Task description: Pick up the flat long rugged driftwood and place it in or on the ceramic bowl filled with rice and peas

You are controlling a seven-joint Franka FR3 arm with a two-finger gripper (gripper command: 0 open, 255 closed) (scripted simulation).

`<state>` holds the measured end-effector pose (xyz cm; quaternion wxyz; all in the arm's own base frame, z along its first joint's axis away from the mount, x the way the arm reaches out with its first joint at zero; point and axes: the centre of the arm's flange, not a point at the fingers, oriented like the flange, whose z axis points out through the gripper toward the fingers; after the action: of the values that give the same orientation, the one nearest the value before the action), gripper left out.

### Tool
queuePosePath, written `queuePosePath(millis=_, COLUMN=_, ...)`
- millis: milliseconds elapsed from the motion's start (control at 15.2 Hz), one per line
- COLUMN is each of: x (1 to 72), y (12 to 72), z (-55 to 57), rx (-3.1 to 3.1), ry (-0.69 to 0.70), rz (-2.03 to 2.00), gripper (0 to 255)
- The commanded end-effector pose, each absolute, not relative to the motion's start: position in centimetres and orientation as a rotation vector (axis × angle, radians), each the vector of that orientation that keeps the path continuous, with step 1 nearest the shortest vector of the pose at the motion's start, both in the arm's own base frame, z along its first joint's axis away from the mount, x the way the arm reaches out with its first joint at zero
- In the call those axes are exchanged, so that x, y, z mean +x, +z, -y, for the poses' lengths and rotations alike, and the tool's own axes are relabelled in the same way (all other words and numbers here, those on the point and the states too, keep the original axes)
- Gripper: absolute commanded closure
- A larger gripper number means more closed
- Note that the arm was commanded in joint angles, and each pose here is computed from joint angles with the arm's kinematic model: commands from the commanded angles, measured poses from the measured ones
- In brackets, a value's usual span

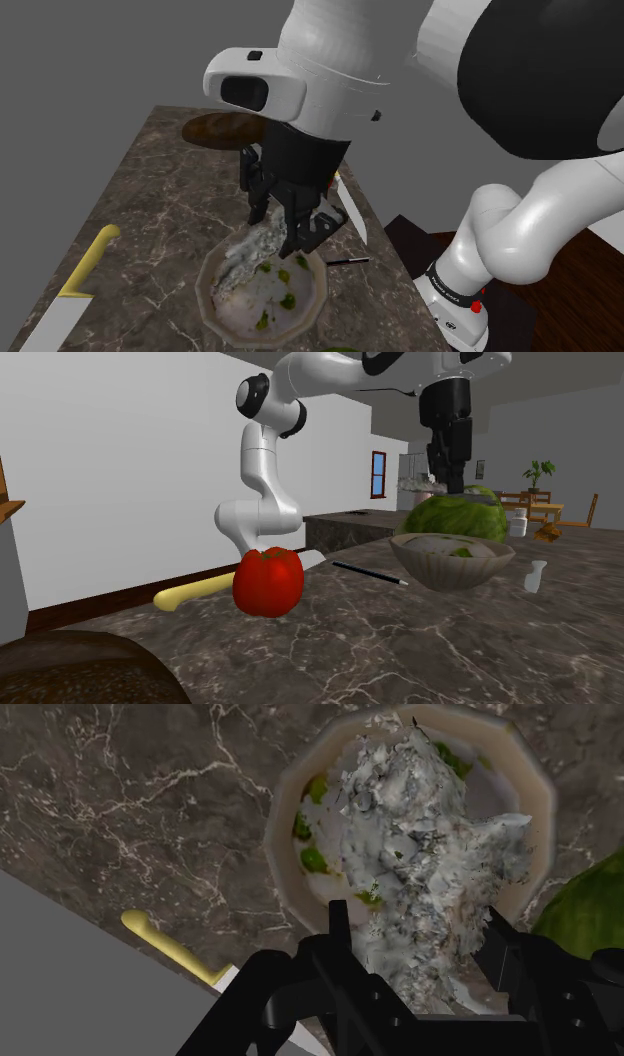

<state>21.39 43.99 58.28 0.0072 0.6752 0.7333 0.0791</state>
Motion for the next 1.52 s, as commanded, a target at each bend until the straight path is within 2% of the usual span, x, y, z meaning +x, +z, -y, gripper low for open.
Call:
queuePosePath(millis=0, x=21.3, y=57.3, z=-44.1, rx=2.112, ry=0.248, rz=-2.293, gripper=255)
queuePosePath(millis=660, x=21.3, y=51.9, z=-44.1, rx=2.112, ry=0.248, rz=-2.293, gripper=255)
queuePosePath(millis=1122, x=21.3, y=51.9, z=-44.1, rx=2.112, ry=0.248, rz=-2.293, gripper=255)
queuePosePath(millis=1188, x=21.3, y=51.9, z=-44.1, rx=2.112, ry=0.248, rz=-2.293, gripper=0)
queuePosePath(millis=1452, x=21.3, y=51.9, z=-44.1, rx=2.112, ry=0.248, rz=-2.293, gripper=0)
